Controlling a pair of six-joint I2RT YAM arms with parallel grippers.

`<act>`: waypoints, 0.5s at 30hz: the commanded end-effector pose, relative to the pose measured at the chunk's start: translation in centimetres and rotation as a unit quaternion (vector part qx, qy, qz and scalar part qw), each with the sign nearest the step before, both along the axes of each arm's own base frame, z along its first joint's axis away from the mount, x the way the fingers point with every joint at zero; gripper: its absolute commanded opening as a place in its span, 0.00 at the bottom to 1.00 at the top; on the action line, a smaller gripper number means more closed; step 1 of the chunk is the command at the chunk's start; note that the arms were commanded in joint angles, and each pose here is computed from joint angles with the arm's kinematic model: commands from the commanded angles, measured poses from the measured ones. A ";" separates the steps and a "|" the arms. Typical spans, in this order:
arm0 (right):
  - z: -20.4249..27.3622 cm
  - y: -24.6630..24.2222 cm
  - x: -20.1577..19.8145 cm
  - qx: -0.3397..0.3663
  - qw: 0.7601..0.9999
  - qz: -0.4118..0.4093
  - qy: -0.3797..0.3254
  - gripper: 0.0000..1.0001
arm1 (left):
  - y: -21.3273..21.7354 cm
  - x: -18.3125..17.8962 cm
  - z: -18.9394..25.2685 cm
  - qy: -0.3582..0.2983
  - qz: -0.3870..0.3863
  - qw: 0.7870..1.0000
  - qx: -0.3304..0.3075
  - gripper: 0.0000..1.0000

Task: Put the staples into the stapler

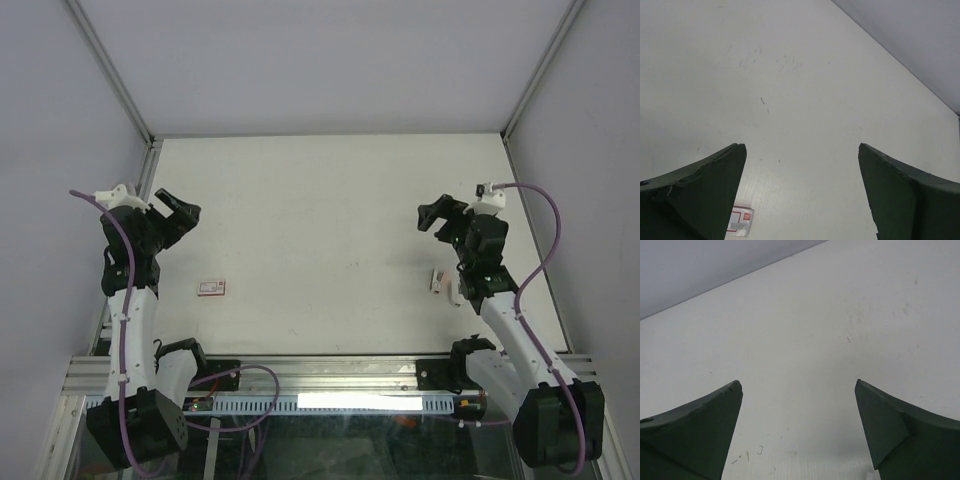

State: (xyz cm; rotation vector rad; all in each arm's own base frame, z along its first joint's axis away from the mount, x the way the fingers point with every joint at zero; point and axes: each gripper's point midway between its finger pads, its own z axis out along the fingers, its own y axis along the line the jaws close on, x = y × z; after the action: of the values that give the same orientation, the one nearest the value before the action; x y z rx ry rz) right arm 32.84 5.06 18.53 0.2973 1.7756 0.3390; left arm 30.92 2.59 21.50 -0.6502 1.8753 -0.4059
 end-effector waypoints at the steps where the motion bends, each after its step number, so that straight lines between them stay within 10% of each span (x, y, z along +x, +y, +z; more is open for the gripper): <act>1: 2.9 2.6 0.3 0.010 0.997 0.071 0.000 0.97 | -2.0 -0.3 2.5 -0.059 -0.066 0.996 0.021 0.99; 15: -6.7 8.5 -5.9 -0.025 0.952 0.081 0.293 0.71 | -15.5 -0.6 9.6 -0.135 -0.291 0.944 0.072 0.99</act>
State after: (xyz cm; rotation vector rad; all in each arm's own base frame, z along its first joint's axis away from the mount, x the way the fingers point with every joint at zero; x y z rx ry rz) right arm 29.79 14.15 14.67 0.1223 2.2336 0.5025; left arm 29.68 -11.19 28.94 -0.0372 1.8389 -0.6880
